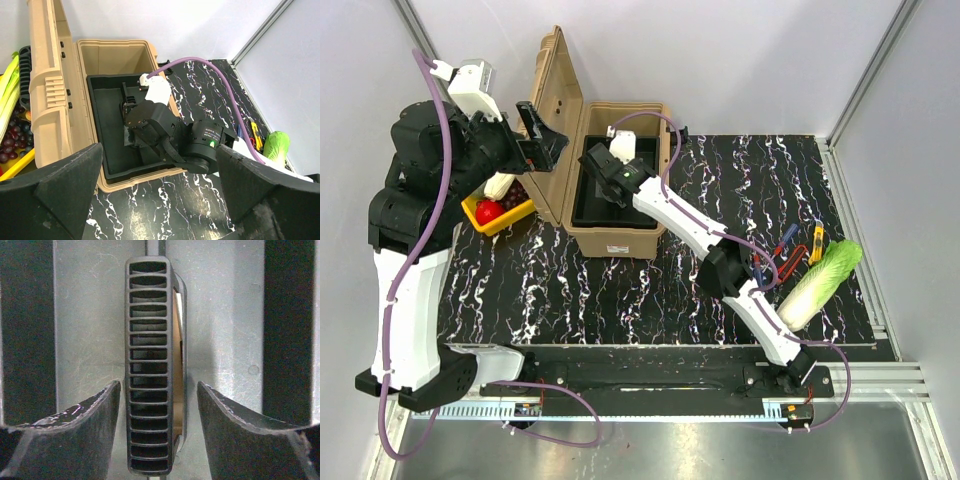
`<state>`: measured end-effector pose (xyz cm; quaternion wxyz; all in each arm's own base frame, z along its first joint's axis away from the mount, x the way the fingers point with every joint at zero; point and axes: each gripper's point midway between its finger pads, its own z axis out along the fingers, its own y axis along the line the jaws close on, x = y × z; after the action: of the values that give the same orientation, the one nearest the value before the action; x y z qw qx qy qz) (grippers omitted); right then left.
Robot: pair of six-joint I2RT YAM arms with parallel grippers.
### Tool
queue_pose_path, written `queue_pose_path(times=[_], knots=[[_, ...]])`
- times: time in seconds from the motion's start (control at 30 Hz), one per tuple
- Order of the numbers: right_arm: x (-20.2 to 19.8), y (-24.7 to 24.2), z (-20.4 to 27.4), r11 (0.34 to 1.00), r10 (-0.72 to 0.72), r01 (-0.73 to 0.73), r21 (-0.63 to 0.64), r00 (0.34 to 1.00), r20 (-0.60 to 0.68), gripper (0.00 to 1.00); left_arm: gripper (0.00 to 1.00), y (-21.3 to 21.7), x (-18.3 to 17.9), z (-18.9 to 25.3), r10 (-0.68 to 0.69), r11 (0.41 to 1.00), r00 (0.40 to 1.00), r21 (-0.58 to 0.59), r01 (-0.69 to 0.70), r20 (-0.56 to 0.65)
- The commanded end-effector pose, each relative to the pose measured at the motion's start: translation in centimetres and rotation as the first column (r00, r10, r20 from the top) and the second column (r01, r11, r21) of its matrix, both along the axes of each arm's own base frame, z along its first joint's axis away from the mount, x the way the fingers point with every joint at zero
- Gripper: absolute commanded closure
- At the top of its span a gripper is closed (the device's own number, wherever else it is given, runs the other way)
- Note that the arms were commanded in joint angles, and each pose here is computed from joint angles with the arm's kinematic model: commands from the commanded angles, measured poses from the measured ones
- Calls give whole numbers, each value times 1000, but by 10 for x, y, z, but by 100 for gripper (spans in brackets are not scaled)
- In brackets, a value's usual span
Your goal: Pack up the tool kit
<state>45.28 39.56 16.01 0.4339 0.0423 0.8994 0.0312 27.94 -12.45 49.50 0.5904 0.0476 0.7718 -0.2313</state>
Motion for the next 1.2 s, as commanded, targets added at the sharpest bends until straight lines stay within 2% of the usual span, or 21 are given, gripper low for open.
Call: queue_pose_path(times=[0.0,0.13,0.17,0.43,0.57,0.77,0.9,1.0,1.1,1.17], knots=[[11,-6,56,999,2,-6,36,993,120,27,1,6,-5,15,21,1000,998,-4,-21,62],[12,-9,87,998,22,-31,47,983,184,10,1,6,-4,15,22,1000,998,-2,-22,61],[10,-11,100,998,29,-42,56,978,205,8,1,6,-4,16,24,1000,998,-3,-23,63],[-4,-27,166,990,85,-113,81,953,290,4,1,4,-3,16,15,1000,998,-3,-14,61],[-14,-69,173,995,61,-80,67,965,255,4,1,0,-5,16,-15,1000,998,-4,15,61],[-40,-171,153,996,-76,64,66,977,200,5,1,-15,-10,17,-105,994,992,-2,105,66],[-72,-240,120,978,-203,191,89,969,143,7,1,-21,-11,16,-133,991,989,-8,133,62],[-98,-273,89,964,-264,259,65,961,88,7,1,-25,-9,14,-150,988,987,-18,151,54],[-121,-297,36,950,-305,308,46,950,-64,5,1,-29,-8,12,-162,986,986,-25,164,43],[-130,-305,6,933,-308,333,134,935,-178,6,1,-31,-8,12,-169,985,985,-30,170,40]])
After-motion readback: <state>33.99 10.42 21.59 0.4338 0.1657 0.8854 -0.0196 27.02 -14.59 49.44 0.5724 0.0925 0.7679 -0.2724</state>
